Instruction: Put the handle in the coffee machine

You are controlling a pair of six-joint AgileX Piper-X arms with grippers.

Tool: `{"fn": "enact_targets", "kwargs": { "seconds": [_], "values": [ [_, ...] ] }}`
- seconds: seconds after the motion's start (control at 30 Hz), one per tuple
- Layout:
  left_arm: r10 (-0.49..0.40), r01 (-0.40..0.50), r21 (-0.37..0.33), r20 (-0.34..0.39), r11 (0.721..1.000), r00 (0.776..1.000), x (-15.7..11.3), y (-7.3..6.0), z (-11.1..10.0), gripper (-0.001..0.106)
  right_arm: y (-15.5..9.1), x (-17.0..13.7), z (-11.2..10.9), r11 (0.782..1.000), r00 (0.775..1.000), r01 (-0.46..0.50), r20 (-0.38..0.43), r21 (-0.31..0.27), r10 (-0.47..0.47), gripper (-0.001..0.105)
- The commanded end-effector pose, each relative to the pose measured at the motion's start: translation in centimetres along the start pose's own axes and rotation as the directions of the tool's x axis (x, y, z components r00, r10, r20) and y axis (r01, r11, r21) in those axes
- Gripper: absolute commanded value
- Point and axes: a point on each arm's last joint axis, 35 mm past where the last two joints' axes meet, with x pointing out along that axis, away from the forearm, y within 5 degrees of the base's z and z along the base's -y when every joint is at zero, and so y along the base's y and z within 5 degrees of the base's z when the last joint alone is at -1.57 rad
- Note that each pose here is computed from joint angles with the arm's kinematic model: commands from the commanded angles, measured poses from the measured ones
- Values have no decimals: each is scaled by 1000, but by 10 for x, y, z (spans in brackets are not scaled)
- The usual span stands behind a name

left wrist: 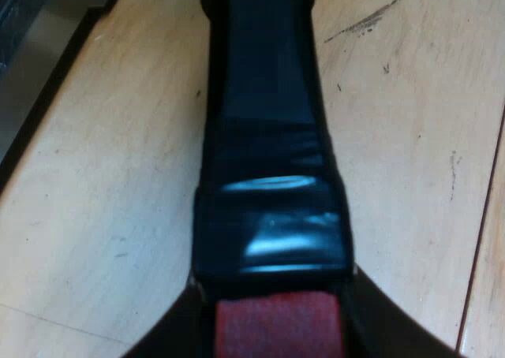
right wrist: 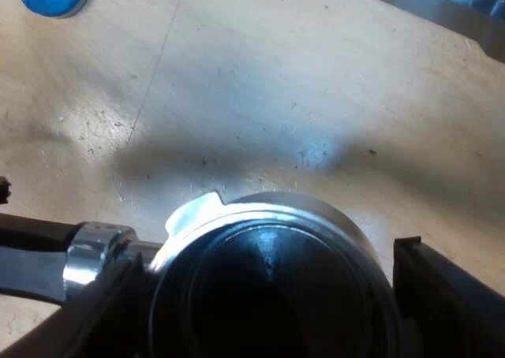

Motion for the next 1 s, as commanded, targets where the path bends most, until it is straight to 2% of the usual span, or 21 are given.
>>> {"fn": "enact_targets", "kwargs": {
  "seconds": [0.03,0.1,0.17,0.2,0.27,0.33,0.43,0.6,0.63,0.77,1.0],
  "values": [
    [-9,9,-27,-6,1000,1000,-2,-2,1,0,2,-8,2,1000,999,-31,30,-5,31,3],
    [-11,10,-44,-20,999,1000,-2,-2,-1,0,2,-8,2,1000,999,-31,30,-3,31,14],
    [-13,11,-50,-37,999,999,-2,-2,-3,0,2,-8,2,1000,999,-31,30,-3,31,40],
    [-14,12,-51,-40,999,999,-2,-2,-3,0,2,-8,2,1000,999,-31,30,-3,31,46],
    [-15,12,-54,-46,998,999,-2,-2,-4,0,2,-8,2,1000,999,-31,30,-3,31,77],
    [-15,12,-55,-51,998,999,-2,-2,-4,0,2,-8,3,999,999,-31,33,-10,31,92],
    [-16,13,-59,-60,998,998,-3,-3,-5,0,2,-9,5,999,998,-30,49,-24,31,98],
    [-15,10,-70,-78,997,997,-6,-3,-4,0,2,-16,12,1000,995,12,102,-24,-10,98],
    [-12,5,-80,-84,997,996,-6,-2,-5,0,1,-24,18,997,988,73,141,-18,-70,98],
    [34,-46,-143,-84,989,996,-10,8,-7,0,0,-43,22,987,966,159,208,1,-155,98],
    [92,-106,-197,-76,975,993,-15,20,-9,0,1,-65,14,987,951,158,269,4,-153,98]
  ]
}}
